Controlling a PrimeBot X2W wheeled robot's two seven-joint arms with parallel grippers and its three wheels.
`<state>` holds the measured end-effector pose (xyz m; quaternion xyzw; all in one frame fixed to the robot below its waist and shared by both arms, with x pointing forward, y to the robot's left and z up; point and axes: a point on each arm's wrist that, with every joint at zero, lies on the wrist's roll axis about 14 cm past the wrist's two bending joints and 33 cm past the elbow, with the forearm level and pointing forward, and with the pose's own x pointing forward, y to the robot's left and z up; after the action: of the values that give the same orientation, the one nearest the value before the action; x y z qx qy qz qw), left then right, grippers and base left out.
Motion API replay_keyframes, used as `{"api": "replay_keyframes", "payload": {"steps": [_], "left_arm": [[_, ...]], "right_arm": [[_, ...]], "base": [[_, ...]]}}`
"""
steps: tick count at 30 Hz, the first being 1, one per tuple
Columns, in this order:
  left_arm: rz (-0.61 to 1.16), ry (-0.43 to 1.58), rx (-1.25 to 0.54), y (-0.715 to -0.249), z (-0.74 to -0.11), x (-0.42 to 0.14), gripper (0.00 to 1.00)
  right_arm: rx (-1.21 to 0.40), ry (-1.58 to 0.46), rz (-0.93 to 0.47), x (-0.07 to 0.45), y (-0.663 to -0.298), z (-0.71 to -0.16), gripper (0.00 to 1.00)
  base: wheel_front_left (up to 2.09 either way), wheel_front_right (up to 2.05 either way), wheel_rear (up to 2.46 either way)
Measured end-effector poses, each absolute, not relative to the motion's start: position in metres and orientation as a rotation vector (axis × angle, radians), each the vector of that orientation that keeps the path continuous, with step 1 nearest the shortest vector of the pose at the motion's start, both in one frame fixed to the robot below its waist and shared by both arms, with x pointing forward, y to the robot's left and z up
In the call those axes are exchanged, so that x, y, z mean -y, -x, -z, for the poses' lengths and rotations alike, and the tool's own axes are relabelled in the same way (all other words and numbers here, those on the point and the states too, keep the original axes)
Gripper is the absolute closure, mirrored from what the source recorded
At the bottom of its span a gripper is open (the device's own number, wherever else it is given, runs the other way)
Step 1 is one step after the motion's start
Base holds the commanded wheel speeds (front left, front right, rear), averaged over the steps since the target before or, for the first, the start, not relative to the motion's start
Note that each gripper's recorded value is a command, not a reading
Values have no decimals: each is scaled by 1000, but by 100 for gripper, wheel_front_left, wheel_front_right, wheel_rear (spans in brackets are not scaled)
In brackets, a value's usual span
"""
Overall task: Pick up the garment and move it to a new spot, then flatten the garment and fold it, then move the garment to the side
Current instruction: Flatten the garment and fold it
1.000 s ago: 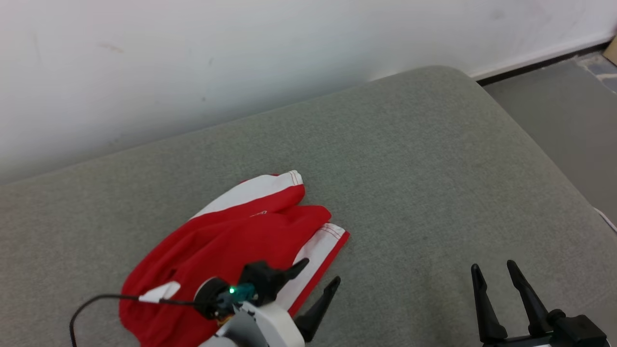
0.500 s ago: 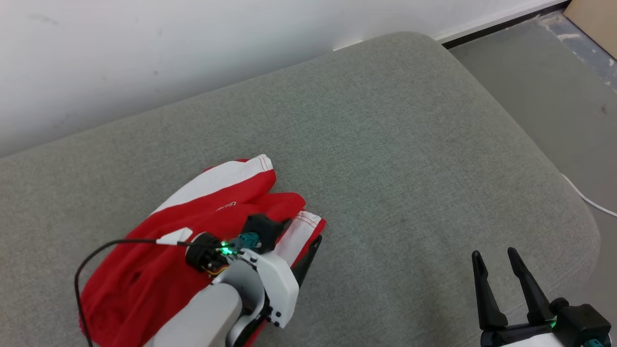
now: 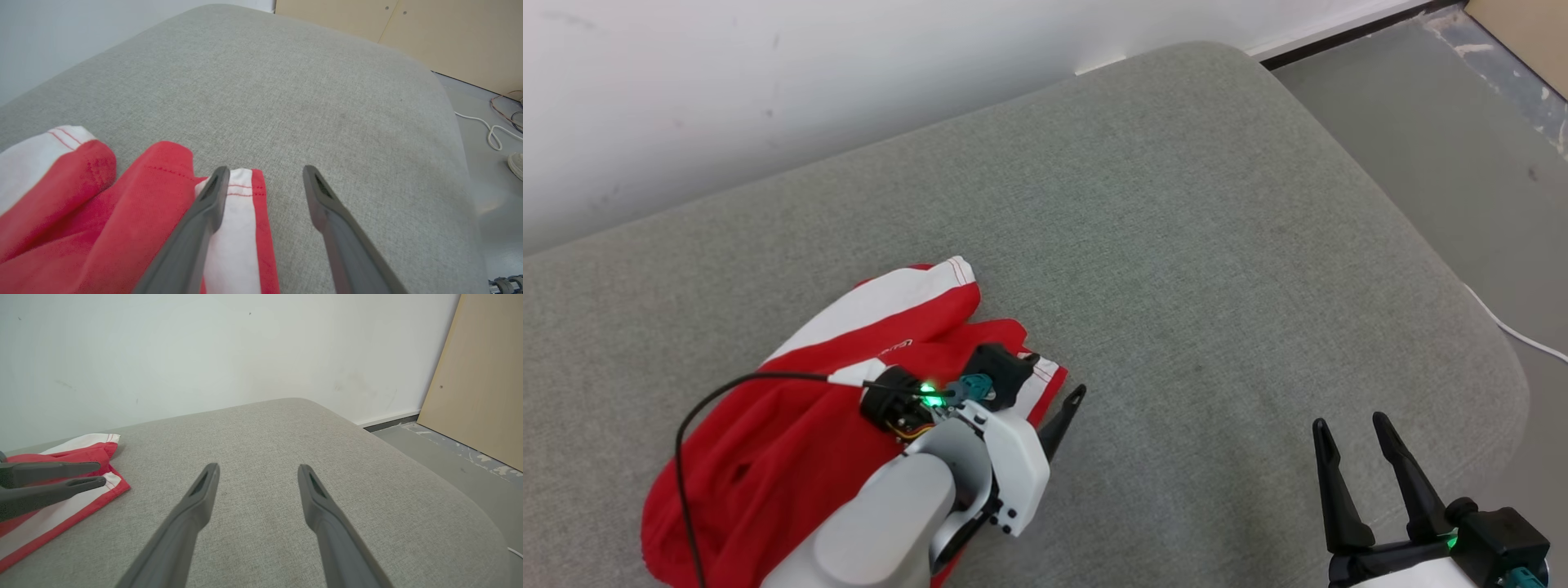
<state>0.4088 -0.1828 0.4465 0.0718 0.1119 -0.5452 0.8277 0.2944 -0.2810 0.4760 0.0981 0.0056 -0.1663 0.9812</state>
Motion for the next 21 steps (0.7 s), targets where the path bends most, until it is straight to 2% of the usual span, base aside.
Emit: {"api": "replay_keyframes", "payload": {"steps": [1, 3, 5, 8, 13, 15, 16, 20, 21], "left_arm": [[1157, -158, -245, -409, -444, 182, 11], [1153, -170, -265, -410, -437, 180, 11], [1141, -171, -286, -413, -431, 177, 22], [1120, -172, -304, -418, -425, 174, 18], [1099, -174, -314, -427, -422, 171, 26], [1096, -183, -324, -429, -419, 170, 52], [1095, -186, -327, -429, -418, 169, 57], [1093, -190, -341, -429, -413, 168, 95], [1093, -190, -344, -429, -412, 168, 100]], "right_arm": [[-13, -197, 335, 281, -294, -476, 0], [-17, -197, 336, 281, -294, -475, 0], [-20, -197, 337, 281, -294, -474, 0], [-24, -196, 337, 281, -295, -473, 0], [-30, -196, 338, 281, -295, -471, 0], [-33, -196, 337, 280, -296, -470, 0], [-33, -196, 336, 280, -296, -470, 0], [-32, -196, 336, 280, -296, -471, 0], [-31, -197, 337, 281, -296, -471, 0]], "base": [[0, 0, 0], [0, 0, 0], [0, 0, 0], [0, 0, 0], [0, 0, 0], [0, 0, 0], [0, 0, 0], [0, 0, 0], [0, 0, 0]]}}
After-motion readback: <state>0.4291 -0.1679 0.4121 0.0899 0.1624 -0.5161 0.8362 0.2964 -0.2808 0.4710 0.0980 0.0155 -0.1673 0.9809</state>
